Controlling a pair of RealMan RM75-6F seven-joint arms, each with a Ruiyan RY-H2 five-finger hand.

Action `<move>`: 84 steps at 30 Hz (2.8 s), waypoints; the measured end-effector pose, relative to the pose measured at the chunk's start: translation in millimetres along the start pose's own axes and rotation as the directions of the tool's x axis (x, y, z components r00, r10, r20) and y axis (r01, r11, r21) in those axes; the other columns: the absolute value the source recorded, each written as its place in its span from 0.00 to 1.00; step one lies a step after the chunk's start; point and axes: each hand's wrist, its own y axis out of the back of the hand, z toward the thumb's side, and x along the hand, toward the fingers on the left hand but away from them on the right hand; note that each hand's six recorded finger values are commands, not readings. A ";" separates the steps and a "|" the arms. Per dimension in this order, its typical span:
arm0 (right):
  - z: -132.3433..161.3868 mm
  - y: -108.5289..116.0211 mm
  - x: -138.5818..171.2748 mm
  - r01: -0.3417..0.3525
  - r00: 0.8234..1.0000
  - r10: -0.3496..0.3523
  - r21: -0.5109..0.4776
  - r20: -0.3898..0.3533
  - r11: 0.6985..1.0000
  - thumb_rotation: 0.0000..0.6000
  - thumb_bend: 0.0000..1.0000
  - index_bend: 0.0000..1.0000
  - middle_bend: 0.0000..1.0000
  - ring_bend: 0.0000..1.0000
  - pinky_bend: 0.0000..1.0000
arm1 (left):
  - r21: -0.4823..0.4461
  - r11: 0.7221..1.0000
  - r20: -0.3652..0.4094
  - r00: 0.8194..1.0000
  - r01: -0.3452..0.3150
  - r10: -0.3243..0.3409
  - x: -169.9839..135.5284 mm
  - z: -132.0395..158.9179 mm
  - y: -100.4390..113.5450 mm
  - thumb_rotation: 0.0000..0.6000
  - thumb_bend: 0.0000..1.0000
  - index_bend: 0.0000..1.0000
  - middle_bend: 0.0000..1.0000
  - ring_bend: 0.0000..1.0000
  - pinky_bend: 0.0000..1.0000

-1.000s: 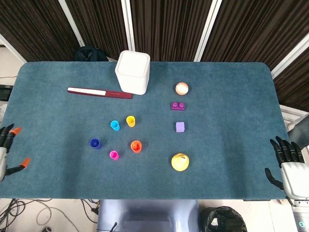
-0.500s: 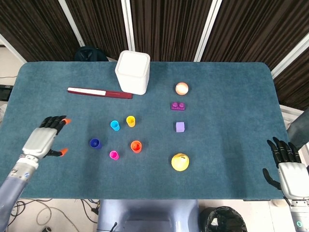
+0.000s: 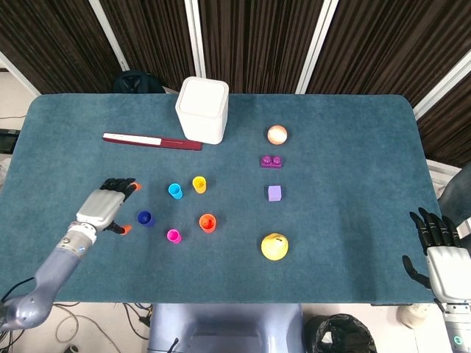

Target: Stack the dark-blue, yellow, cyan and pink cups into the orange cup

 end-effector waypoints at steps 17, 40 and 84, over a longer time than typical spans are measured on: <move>-3.3 2.6 -0.3 0.011 1.000 -0.011 -0.005 0.011 1.000 1.00 0.42 0.04 0.00 0.06 0.00 | 0.119 0.993 -0.070 0.997 0.027 -0.019 31.8 24.9 -31.9 1.00 0.19 0.27 0.05 0.00 0.00; -3.3 1.0 -0.8 0.011 1.000 -0.011 -0.002 0.017 1.000 1.00 0.42 0.04 0.00 0.06 0.00 | 0.150 0.989 -0.103 0.995 0.017 -0.002 38.6 21.6 -38.1 1.00 0.24 0.36 0.06 0.00 0.00; -8.1 5.3 -1.3 0.037 0.999 -0.035 -0.029 0.039 0.999 1.00 0.42 0.04 0.00 0.06 0.00 | 0.152 0.979 0.131 0.984 -0.139 0.120 14.4 122.1 21.1 1.00 0.31 0.48 0.12 0.00 0.00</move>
